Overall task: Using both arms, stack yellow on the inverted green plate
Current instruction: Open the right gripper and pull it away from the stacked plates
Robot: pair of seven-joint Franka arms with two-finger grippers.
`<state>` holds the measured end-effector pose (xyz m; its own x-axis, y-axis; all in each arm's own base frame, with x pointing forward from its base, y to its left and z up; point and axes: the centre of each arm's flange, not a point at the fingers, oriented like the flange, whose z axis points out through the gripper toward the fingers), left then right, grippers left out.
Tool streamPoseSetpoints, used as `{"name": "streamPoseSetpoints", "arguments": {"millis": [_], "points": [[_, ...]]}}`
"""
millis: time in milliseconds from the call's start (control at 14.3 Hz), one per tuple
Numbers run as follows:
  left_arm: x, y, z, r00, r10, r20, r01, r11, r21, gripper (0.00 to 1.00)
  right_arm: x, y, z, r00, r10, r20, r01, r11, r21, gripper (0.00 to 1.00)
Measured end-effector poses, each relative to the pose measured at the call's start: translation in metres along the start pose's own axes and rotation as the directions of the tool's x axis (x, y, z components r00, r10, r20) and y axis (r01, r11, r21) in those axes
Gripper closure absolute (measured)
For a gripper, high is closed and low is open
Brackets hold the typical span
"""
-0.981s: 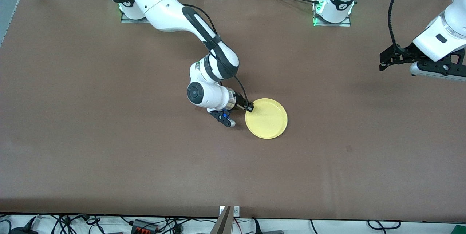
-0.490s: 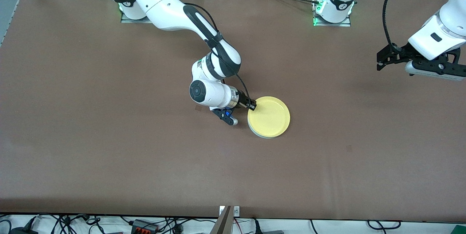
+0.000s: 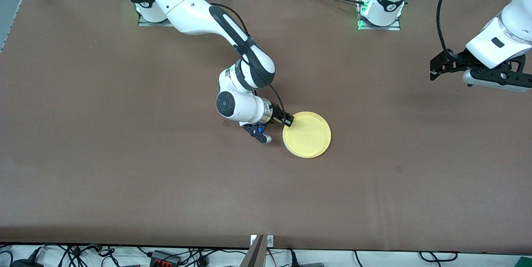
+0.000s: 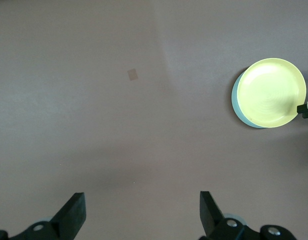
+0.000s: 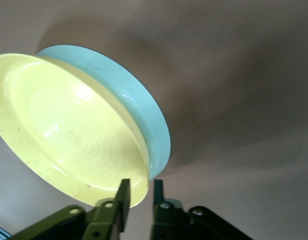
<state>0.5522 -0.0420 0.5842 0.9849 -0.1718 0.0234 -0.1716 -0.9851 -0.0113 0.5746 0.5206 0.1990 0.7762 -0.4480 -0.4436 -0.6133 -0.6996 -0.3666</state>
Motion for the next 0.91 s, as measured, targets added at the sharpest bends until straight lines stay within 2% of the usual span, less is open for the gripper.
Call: {"name": "streamPoseSetpoints", "arguments": {"millis": [140, 210, 280, 420, 490, 561, 701, 911], "points": [[0.0, 0.0, 0.0, 1.0, 0.0, 0.0, 0.0, 1.0, 0.0, 0.0, 0.001, -0.009, -0.014, 1.0, -0.015, -0.019, 0.016, 1.0, 0.015, 0.47], [0.0, 0.0, 0.0, 1.0, 0.0, 0.0, 0.0, 1.0, 0.0, 0.0, 0.002, -0.014, -0.025, 0.998, -0.042, -0.044, 0.042, 0.999, 0.009, 0.35], [0.0, 0.0, 0.0, 1.0, 0.001, 0.0, -0.001, 1.0, 0.0, 0.0, 0.003, -0.019, -0.041, 0.994, -0.083, -0.076, 0.081, 0.996, -0.02, 0.26], [0.0, 0.001, 0.0, 1.0, 0.001, 0.001, -0.001, 1.0, 0.0, 0.0, 0.011, -0.023, -0.085, 0.977, -0.165, -0.134, 0.147, 0.98, -0.137, 0.06], [0.0, 0.001, 0.0, 1.0, 0.0, 0.002, 0.0, 1.0, 0.0, 0.0, 0.018, -0.021, -0.114, 0.968, -0.196, -0.156, 0.162, 0.965, -0.205, 0.0], [0.0, 0.001, 0.0, 1.0, 0.0, 0.005, 0.0, 1.0, 0.0, 0.0, 0.026, -0.018, -0.144, 0.958, -0.225, -0.175, 0.176, 0.95, -0.258, 0.0], [-0.001, 0.001, 0.0, 1.0, 0.0, 0.007, 0.0, 1.0, -0.001, 0.0, 0.043, -0.012, -0.202, 0.936, -0.295, -0.193, 0.222, 0.919, -0.327, 0.0], [-0.001, 0.0, 0.001, 1.0, -0.002, 0.008, 0.002, 1.0, -0.001, 0.0, 0.078, 0.011, -0.284, 0.928, -0.33, -0.173, 0.251, 0.897, -0.363, 0.0]]}}
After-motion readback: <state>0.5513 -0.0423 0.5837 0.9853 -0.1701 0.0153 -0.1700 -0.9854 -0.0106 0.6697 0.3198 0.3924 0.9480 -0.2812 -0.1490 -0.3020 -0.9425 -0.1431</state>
